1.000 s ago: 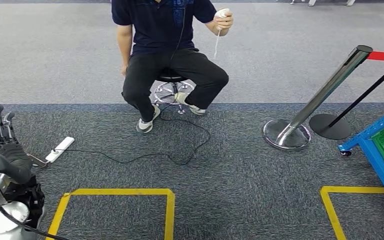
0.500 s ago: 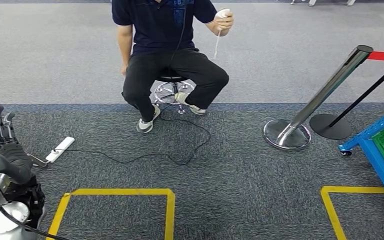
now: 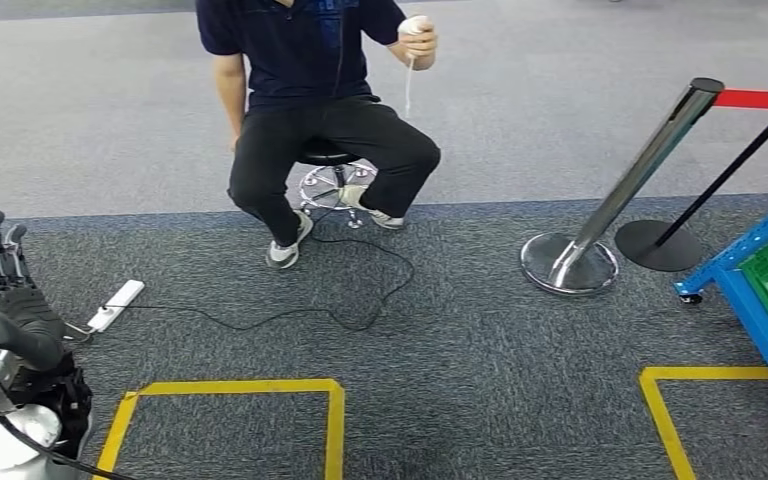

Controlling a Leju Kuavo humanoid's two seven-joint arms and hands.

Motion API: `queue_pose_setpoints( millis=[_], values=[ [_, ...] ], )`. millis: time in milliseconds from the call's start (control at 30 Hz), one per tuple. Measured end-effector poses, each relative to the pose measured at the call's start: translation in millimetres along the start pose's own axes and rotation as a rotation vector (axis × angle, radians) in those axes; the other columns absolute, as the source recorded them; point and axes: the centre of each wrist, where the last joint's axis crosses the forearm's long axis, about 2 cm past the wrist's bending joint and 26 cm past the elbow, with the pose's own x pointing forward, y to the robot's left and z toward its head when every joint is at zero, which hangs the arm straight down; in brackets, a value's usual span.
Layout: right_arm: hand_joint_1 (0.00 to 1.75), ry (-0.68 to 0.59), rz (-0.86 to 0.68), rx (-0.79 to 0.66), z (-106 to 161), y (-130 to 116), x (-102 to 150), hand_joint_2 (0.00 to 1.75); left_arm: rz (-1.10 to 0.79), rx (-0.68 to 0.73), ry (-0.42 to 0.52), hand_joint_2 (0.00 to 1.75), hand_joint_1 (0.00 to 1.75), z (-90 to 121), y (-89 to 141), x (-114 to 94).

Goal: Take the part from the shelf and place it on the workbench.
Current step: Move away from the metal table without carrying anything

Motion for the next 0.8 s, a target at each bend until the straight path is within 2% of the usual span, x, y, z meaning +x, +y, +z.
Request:
queue_pose_setpoints(
  millis=[800],
  values=[
    [0.0,0.007,0.01,-0.002,0.2,-0.7,-3.5,0.0,-0.003,0.003,0.003,0.0,0.0,3.1,1.0,1.1]
  ],
)
